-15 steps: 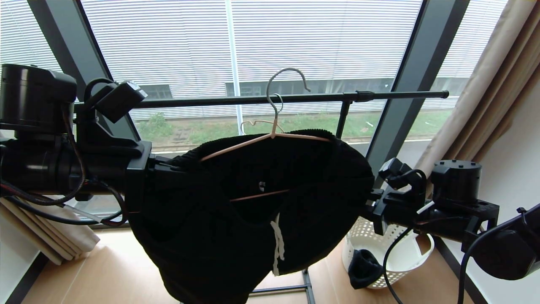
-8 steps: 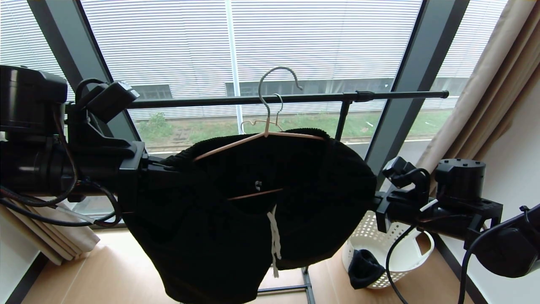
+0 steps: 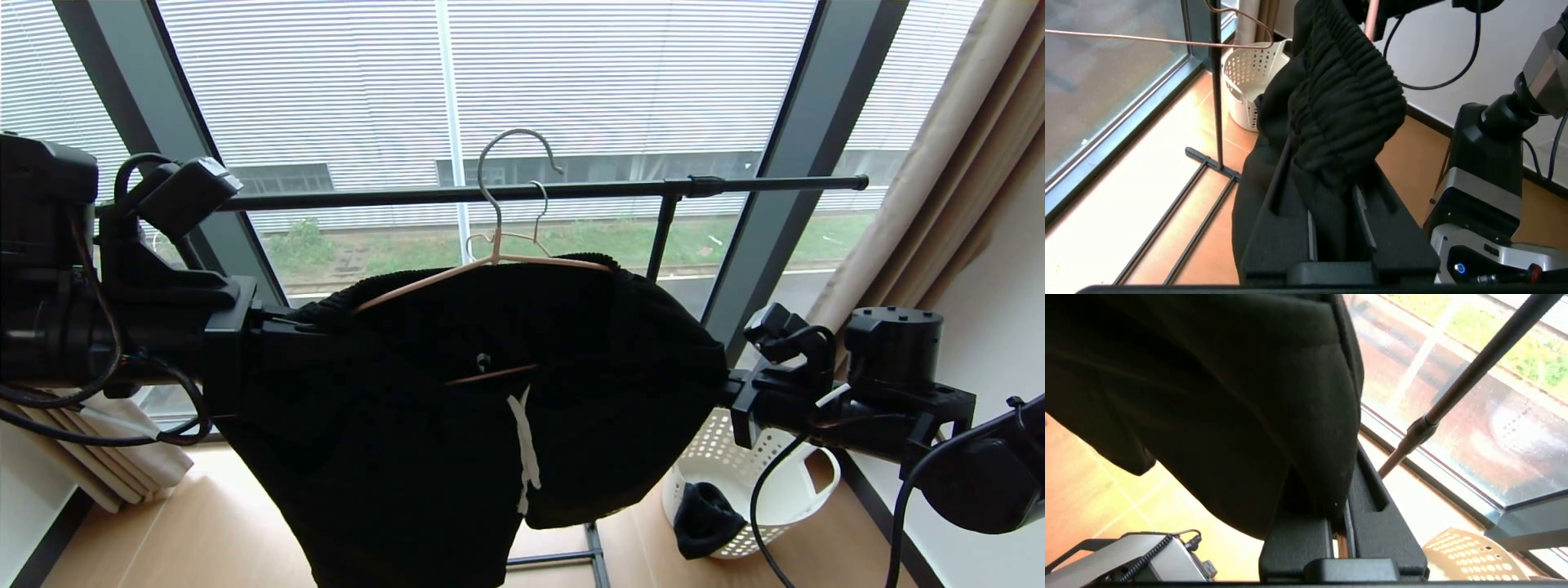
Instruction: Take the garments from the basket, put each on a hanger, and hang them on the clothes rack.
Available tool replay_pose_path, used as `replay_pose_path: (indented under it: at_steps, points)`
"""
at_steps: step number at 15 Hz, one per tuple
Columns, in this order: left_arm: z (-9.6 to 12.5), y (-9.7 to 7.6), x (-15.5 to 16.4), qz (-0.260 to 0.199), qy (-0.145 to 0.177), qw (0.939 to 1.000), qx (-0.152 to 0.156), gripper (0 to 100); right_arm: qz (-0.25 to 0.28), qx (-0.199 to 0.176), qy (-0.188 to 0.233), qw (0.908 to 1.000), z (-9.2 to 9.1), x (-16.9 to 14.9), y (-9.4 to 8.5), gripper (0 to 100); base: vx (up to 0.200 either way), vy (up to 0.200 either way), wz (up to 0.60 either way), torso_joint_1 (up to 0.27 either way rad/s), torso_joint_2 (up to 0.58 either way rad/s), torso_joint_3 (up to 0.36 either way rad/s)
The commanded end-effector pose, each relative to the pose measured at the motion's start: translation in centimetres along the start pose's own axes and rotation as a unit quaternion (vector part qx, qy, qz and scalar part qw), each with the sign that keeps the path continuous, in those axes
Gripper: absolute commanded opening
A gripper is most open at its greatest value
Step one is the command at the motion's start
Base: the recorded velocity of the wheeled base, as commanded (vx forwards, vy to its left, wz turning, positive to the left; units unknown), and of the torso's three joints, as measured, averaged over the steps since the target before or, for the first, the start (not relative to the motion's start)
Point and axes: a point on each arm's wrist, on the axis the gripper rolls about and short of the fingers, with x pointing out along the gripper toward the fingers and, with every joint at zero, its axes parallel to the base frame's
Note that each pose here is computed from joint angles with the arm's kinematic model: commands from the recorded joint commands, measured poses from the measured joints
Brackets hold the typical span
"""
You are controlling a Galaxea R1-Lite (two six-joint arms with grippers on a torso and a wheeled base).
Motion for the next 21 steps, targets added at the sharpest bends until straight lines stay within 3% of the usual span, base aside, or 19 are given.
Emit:
replay_pose_path:
  at_steps: [1, 10, 11, 16, 21]
  points:
    - [0.0, -0.1, -0.2, 0.001, -0.001, 1.0000, 0.001, 0, 0.000, 0.001, 0.002, 1.0000, -0.1, 0.1, 0.0, 0, 0.000, 0.000, 0.00, 0.000, 0.00, 0.000]
    - [-0.3, 0.1, -0.2, 0.006, 0.001, 1.0000, -0.004, 0, 0.007, -0.003, 0.008, 0.9999, -0.4, -0.1, 0.5, 0, 0.000, 0.000, 0.00, 0.000, 0.00, 0.000]
    - [-0.3, 0.2, -0.3, 0.007, 0.000, 1.0000, -0.005, 0, 0.008, -0.017, 0.009, 0.9998, -0.5, -0.2, 0.6, 100, 0.000, 0.000, 0.00, 0.000, 0.00, 0.000]
    - [-0.3, 0.4, -0.7, 0.017, -0.002, 0.9998, -0.006, 0, 0.041, -0.070, 0.002, 0.9967, -0.9, -0.9, 0.9, 100, 0.000, 0.000, 0.00, 0.000, 0.00, 0.000]
    - [-1.7, 0.3, -2.4, 0.049, 0.001, 0.9985, -0.025, 0, 0.051, -0.066, -0.035, 0.9959, 1.1, -2.2, 1.2, 100, 0.000, 0.000, 0.00, 0.000, 0.00, 0.000]
